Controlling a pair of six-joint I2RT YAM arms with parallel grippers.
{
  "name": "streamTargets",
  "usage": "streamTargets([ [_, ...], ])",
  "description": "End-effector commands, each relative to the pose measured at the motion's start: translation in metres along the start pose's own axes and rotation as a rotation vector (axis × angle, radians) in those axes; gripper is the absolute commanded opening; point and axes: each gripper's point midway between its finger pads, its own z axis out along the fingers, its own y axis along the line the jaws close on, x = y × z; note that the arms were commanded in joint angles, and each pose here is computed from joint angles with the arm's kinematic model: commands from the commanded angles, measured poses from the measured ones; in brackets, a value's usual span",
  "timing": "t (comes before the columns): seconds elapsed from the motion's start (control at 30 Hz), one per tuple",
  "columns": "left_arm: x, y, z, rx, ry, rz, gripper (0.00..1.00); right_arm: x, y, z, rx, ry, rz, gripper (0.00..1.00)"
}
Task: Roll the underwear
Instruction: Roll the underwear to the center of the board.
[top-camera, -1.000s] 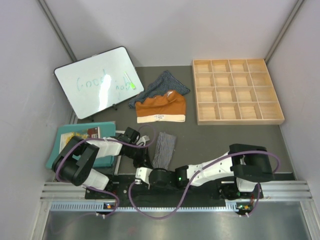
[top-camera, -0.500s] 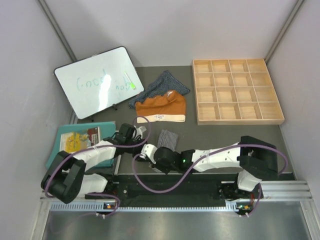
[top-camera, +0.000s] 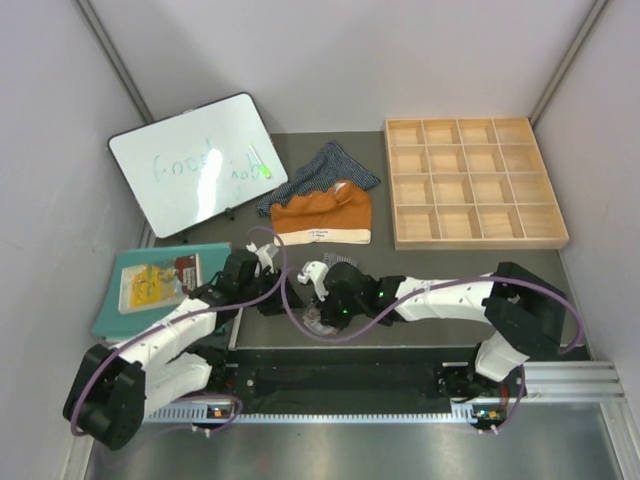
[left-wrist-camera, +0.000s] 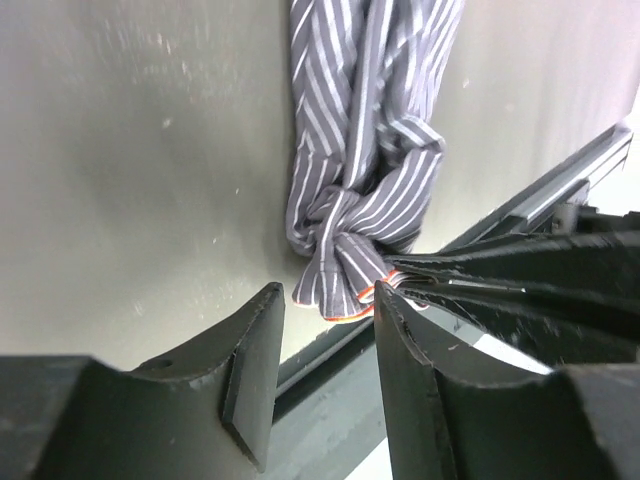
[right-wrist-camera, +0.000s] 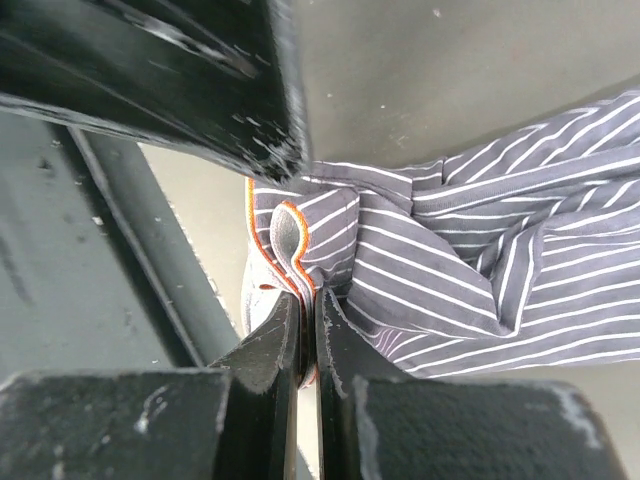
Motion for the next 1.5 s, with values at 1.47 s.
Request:
streamTargets([
  [1.47, -0.013, -0.037, 0.012, 0.328, -0.202, 0.323, 0.52, -0.014, -0.073, 0.009, -0.362, 0.018, 0.552, 0.00],
])
